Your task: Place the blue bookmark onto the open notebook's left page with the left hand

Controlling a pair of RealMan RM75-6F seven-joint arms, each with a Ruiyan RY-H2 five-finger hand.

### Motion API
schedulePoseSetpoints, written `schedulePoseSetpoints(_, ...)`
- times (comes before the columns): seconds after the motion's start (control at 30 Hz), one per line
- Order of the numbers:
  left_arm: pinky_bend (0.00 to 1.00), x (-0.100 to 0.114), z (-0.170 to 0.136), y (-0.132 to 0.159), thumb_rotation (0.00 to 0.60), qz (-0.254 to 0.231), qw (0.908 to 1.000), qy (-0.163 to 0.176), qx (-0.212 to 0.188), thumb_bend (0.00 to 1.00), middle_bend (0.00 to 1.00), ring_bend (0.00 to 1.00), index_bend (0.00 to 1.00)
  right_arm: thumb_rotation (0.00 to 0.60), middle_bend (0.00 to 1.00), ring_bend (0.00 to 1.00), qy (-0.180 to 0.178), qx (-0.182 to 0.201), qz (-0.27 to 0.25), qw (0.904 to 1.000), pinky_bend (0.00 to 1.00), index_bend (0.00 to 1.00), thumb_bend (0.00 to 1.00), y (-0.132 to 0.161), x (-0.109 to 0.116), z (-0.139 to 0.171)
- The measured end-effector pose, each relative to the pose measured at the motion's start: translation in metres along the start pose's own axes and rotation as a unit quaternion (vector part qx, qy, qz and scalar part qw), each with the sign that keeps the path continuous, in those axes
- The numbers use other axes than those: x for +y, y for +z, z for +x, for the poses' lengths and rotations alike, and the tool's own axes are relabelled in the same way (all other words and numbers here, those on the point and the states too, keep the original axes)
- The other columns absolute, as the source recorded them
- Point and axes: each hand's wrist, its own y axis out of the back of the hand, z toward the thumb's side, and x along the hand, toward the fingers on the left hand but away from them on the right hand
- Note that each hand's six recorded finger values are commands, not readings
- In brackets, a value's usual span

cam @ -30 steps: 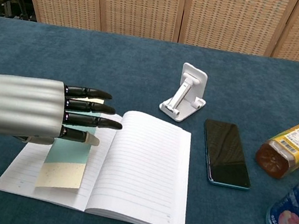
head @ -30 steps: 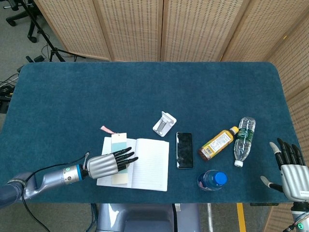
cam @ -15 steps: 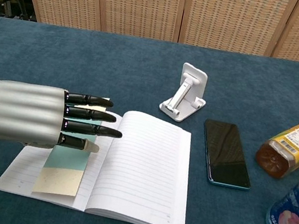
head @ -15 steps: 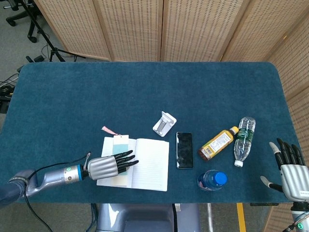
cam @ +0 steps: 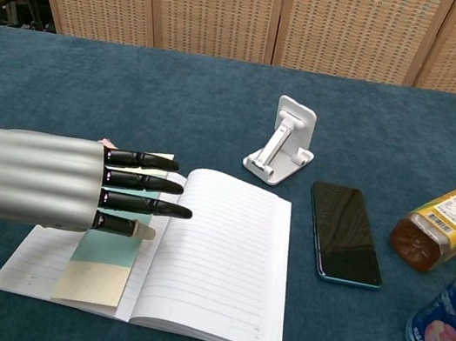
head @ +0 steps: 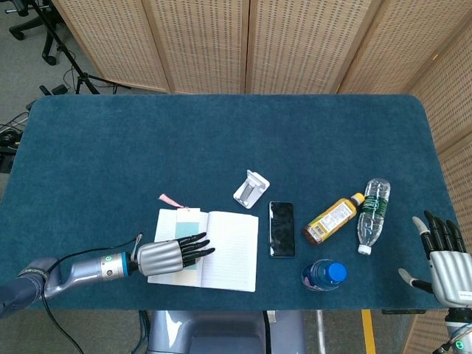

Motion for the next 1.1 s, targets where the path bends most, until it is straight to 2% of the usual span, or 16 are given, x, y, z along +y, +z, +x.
schedulePoseSetpoints(0.17, 0.0, 0.0, 0.001, 0.0, 0.6, 0.002, 1.0, 0.003, 0.003, 0.29, 0.0, 0.0, 0.29, 0.6, 0.0, 0.0, 0.0, 0.0, 0.0, 1.0, 0.0, 0.0, 0.0, 0.0, 0.0, 0.0)
schedulePoseSetpoints(0.37, 0.0, -0.002, 0.0, 0.0, 0.6, 0.005, 1.0, 0.002, 0.005, 0.28, 0.0, 0.0, 0.06, 0.6, 0.0, 0.0, -0.001, 0.0, 0.0, 1.0, 0.0, 0.0, 0.0, 0.0, 0.0, 0.0)
schedulePoseSetpoints(0.43, 0.0, -0.002, -0.001, 0.0, 0.6, 0.004, 1.0, 0.001, 0.006, 0.28, 0.0, 0.0, 0.02, 0.6, 0.0, 0.0, -0.001, 0.0, 0.0, 1.0, 0.0, 0.0, 0.0, 0.0, 0.0, 0.0)
schedulePoseSetpoints(0.63, 0.0, -0.002, -0.002, -0.002, 0.6, 0.007, 0.9999, 0.003, 0.011, 0.28, 0.0, 0.0, 0.0, 0.6, 0.0, 0.0, -0.001, 0.0, 0.0, 1.0, 0.0, 0.0, 0.0, 0.0, 0.0, 0.0)
schedulePoseSetpoints(0.77, 0.0, -0.003, -0.004, -0.009, 0.6, -0.005, 0.9993, 0.001, 0.037, 0.28, 0.0, 0.0, 0.0, 0.6, 0.0, 0.0, -0.001, 0.0, 0.0, 1.0, 0.0, 0.0, 0.0, 0.0, 0.0, 0.0)
schedulePoseSetpoints(0.93, 0.0, -0.009, -0.013, -0.023, 0.6, -0.054, 0.9943, -0.019, 0.09, 0.29, 0.0, 0.0, 0.0, 0.6, 0.0, 0.0, 0.0, 0.001, 0.0, 1.0, 0.0, 0.0, 0.0, 0.0, 0.0, 0.0)
schedulePoseSetpoints(1.1, 0.0, -0.014, -0.023, -0.033, 0.6, -0.119, 0.9829, -0.049, 0.132, 0.29, 0.0, 0.0, 0.0, 0.6, 0.0, 0.0, 0.001, 0.003, 0.001, 1.0, 0.0, 0.0, 0.0, 0.002, 0.0, 0.001)
